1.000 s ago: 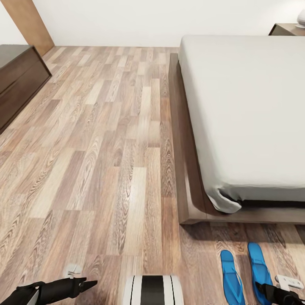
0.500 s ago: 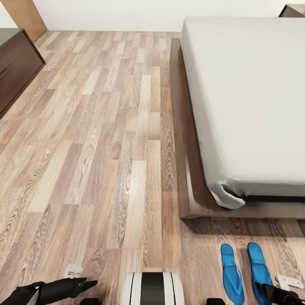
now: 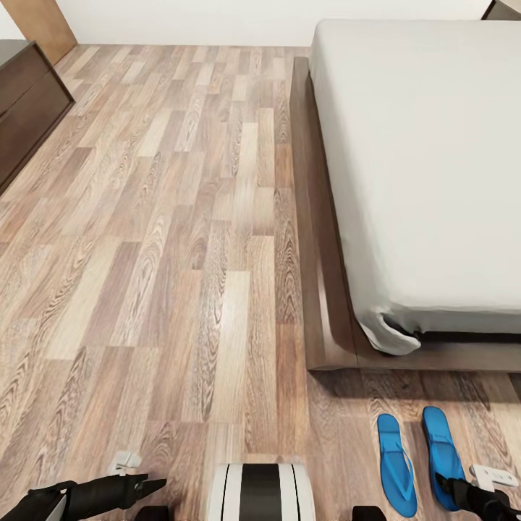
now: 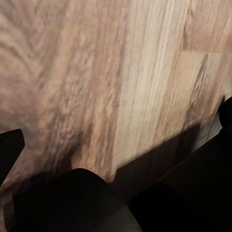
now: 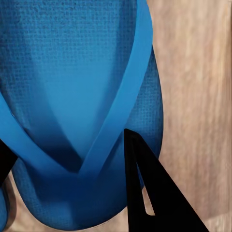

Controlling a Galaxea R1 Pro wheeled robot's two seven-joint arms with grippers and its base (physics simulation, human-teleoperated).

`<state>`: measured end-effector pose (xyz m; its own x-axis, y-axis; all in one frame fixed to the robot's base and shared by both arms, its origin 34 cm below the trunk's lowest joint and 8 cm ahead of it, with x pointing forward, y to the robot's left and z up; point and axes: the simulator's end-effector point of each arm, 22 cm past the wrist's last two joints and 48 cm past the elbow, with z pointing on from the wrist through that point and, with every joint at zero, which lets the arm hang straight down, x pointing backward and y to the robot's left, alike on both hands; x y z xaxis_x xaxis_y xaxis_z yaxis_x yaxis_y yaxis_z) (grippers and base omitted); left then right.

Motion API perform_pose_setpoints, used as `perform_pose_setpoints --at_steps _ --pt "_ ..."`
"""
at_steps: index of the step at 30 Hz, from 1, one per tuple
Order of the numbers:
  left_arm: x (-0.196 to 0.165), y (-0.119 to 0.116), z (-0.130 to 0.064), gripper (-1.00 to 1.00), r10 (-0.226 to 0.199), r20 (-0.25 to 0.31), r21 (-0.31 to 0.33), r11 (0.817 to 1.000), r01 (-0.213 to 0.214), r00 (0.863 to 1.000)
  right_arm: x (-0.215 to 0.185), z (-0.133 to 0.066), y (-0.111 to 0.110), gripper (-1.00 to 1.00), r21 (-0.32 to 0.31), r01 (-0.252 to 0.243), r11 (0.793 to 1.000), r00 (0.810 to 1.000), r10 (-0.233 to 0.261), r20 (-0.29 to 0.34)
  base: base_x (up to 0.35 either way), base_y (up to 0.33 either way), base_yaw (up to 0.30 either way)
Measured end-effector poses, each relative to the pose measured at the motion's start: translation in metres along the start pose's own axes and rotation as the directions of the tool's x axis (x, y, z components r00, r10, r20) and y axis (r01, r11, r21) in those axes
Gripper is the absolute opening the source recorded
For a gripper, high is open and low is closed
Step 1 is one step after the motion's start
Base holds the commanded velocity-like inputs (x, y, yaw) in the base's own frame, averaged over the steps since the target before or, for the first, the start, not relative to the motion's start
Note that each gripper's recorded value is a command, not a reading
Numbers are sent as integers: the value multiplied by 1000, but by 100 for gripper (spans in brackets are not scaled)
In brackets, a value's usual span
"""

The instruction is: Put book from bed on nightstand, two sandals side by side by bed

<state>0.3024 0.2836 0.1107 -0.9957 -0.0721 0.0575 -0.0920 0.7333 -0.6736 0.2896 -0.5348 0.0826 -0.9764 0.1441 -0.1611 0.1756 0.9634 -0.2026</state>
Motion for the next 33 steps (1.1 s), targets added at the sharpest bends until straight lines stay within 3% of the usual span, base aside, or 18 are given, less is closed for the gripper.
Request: perform_pose_setpoints --at_steps 33 --pt "20 10 9 100 -38 -40 -4 999 37 999 25 8 -2 -100 8 15 1000 999 -15 -53 0 0 0"
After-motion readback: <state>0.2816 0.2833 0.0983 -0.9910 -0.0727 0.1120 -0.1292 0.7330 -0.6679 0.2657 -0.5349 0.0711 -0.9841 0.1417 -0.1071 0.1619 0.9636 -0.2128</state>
